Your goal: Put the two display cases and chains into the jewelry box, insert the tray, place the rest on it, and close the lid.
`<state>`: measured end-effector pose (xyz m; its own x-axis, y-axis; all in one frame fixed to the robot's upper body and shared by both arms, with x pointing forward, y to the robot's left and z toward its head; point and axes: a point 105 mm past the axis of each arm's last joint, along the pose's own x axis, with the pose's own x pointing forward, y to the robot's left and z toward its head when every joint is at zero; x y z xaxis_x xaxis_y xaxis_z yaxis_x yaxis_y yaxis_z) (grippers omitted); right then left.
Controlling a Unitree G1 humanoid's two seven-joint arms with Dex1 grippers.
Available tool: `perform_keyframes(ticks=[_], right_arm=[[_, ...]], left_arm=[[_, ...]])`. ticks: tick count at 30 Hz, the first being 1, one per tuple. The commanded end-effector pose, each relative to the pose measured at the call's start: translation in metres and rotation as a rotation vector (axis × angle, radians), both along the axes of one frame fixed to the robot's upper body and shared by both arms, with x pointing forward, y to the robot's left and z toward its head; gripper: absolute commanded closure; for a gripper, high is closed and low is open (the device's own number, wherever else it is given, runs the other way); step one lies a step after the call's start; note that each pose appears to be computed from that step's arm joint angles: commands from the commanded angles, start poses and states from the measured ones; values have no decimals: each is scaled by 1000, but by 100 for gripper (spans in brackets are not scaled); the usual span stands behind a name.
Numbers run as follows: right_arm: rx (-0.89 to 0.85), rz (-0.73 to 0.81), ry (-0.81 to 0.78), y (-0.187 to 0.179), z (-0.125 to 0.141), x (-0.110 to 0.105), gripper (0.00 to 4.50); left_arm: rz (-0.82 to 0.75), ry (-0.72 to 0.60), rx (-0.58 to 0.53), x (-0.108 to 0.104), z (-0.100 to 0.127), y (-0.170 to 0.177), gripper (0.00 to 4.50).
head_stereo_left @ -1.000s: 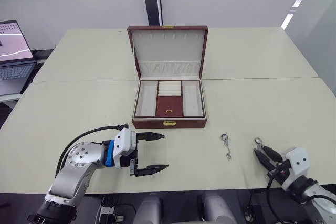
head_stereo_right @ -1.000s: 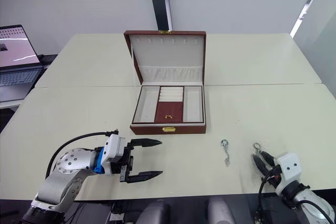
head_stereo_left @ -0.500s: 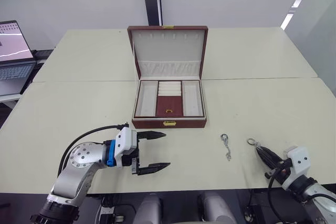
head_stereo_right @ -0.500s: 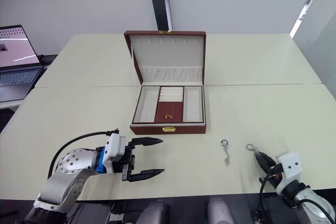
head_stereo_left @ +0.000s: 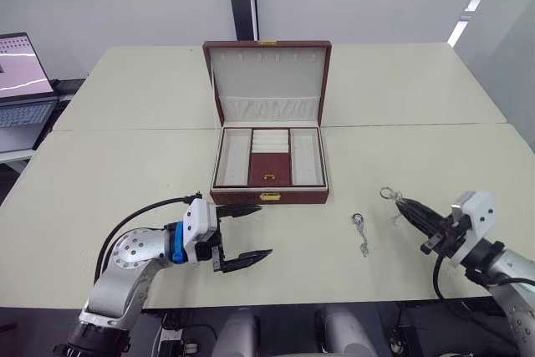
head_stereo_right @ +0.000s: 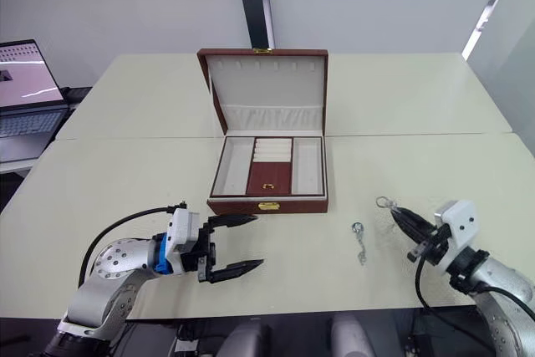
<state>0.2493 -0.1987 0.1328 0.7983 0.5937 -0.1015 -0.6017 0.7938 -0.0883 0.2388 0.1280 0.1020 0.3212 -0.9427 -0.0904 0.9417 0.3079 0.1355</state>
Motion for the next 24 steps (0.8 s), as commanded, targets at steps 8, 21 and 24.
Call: perform_keyframes(ticks=[8, 21, 24], right_arm=[[57, 278, -125, 65, 61, 40, 449], [72, 568, -213, 161, 97, 77, 449], [64, 623, -220, 180, 97, 79, 449]], left_arm=[[211, -67, -48, 3, 23, 13, 0], [469, -113, -114, -2, 57, 18, 0], [548, -115, -132, -2, 63, 24, 0]])
